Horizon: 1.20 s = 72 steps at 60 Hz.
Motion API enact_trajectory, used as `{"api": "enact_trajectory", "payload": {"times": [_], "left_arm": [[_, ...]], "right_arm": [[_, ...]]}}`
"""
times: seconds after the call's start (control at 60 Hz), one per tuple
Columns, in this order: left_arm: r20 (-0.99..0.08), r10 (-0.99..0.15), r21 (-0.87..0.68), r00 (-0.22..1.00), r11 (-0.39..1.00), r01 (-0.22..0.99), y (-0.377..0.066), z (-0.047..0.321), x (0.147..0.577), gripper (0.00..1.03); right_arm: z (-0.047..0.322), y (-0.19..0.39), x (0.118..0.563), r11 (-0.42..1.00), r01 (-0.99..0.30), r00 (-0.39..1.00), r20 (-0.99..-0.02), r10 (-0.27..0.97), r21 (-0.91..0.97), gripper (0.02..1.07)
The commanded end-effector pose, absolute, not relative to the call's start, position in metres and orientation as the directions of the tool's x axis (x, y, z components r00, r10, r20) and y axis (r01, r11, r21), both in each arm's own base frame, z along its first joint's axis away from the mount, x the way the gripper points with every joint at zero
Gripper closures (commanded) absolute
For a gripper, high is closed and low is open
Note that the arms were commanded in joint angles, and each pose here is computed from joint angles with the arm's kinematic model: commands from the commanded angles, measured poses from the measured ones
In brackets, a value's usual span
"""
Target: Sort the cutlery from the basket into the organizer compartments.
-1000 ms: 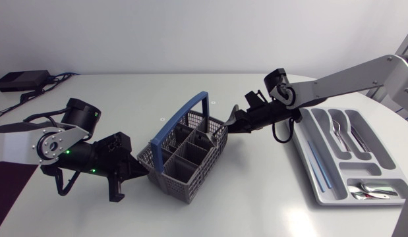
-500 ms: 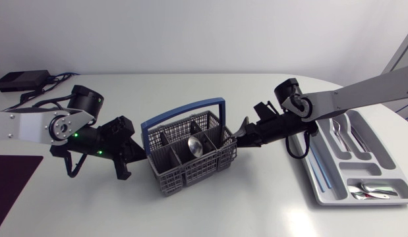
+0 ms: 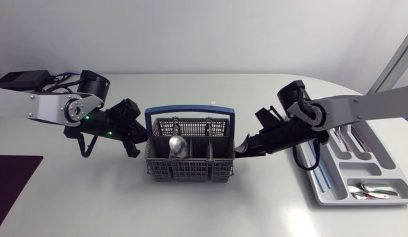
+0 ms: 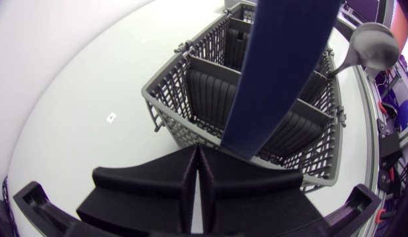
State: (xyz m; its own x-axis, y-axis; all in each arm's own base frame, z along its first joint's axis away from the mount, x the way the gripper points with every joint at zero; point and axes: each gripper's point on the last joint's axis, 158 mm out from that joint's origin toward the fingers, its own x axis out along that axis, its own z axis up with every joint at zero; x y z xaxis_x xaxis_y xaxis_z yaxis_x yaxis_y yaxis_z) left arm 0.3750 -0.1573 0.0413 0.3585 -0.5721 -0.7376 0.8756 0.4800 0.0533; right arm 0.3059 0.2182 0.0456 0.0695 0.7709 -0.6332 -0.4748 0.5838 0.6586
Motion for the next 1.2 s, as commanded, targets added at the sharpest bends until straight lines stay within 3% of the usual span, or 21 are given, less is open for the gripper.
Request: {"api": "enact_trajectory", "payload": {"times": [0.0,0.317,0.367,0.617,0.833,1.183], "left_arm": [[-0.709,-0.610,0.040,0.355,0.467,0.883,-0.170,0.050,0.384,1.00],[-0.697,-0.583,0.061,0.418,0.532,0.844,-0.139,0.062,0.380,1.00],[-0.686,-0.576,0.078,0.444,0.549,0.832,-0.131,0.072,0.379,1.00],[-0.653,-0.577,0.121,0.491,0.561,0.819,-0.127,0.131,0.338,1.00],[-0.649,-0.637,0.023,0.415,0.530,0.848,-0.165,0.175,0.291,0.99],[-0.719,-0.652,-0.216,0.241,0.539,0.814,-0.207,0.184,0.260,0.90]], "right_arm": [[0.053,0.226,0.299,0.555,-0.519,0.063,-0.619,0.783,0.650,1.01],[0.066,0.196,0.308,0.665,-0.579,0.226,-0.690,0.687,0.472,0.99],[0.073,0.190,0.311,0.686,-0.588,0.267,-0.698,0.664,0.428,0.91],[0.104,0.168,0.307,0.731,-0.628,0.388,-0.706,0.592,0.267,0.83],[0.119,0.149,0.304,0.749,-0.625,0.427,-0.707,0.563,0.219,0.77],[0.128,0.147,0.296,0.752,-0.624,0.434,-0.706,0.560,0.213,0.76]]}}
